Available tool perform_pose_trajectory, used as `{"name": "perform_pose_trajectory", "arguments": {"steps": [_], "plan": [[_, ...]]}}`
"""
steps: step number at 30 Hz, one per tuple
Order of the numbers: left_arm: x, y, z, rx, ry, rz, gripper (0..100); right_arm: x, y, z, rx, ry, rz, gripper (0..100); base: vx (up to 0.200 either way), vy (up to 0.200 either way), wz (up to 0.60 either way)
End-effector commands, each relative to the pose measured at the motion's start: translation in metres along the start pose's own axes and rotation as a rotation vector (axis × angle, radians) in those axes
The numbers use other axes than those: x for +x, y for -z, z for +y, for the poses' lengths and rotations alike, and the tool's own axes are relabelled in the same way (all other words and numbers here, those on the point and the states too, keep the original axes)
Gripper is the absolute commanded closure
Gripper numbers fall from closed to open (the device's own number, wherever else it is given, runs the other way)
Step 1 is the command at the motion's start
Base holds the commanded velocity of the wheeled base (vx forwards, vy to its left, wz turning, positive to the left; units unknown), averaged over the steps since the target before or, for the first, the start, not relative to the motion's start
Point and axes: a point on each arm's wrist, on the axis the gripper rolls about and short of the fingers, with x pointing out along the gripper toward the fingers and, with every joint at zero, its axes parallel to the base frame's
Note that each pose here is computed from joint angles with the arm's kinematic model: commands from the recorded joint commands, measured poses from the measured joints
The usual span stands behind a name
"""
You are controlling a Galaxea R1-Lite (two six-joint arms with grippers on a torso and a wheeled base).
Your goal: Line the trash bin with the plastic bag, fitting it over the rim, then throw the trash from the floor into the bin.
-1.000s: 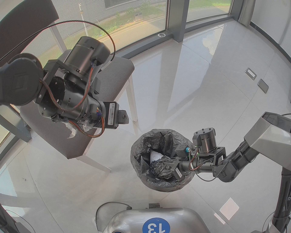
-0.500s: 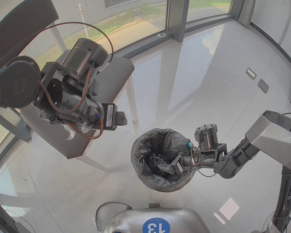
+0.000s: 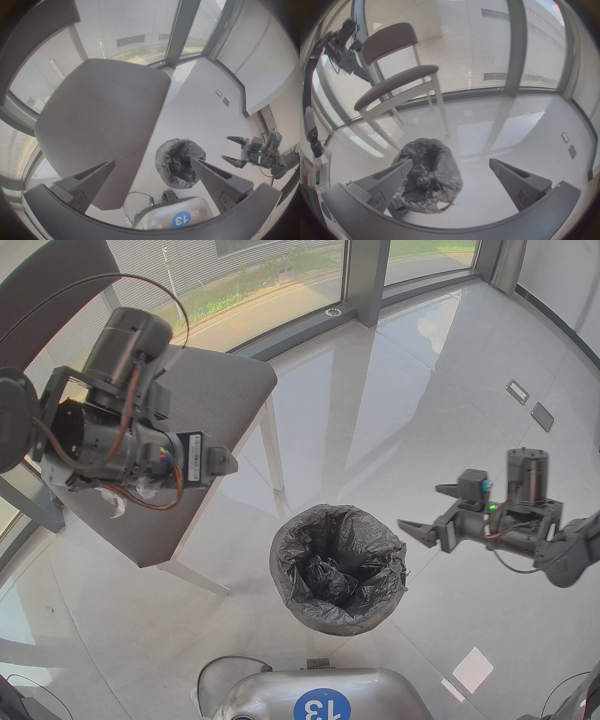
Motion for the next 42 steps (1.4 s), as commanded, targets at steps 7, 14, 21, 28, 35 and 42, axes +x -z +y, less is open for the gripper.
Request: {"name": "perform_pose_trajectory", "arguments": {"steps": [7,14,21,28,35,42], "plan": [[-0.163,0.069,0.105,0.029,-0.156,-0.400,0,-0.246,0.032,0.029,0.054,0.426,-0.142,0,0.000,0.000,0.00],[-0.250,0.186,0.131,0.008,-0.345,-0.397,0,-0.310,0.081,0.085,0.119,0.418,-0.200,0,0.000,0.000,0.00],[-0.307,0.269,0.115,-0.076,-0.502,-0.454,0,-0.329,0.114,0.107,0.174,0.477,-0.284,0,0.000,0.000,0.00],[-0.322,0.339,0.091,-0.125,-0.602,-0.475,0,-0.313,0.128,0.102,0.172,0.384,-0.318,0,0.000,0.000,0.00],[-0.328,0.350,0.092,-0.128,-0.585,-0.487,0,-0.294,0.150,0.099,0.194,0.441,-0.290,0,0.000,0.000,0.00],[-0.314,0.371,0.100,-0.141,-0.521,-0.428,0,-0.294,0.151,0.099,0.302,0.441,-0.316,0,0.000,0.000,0.00]]}}
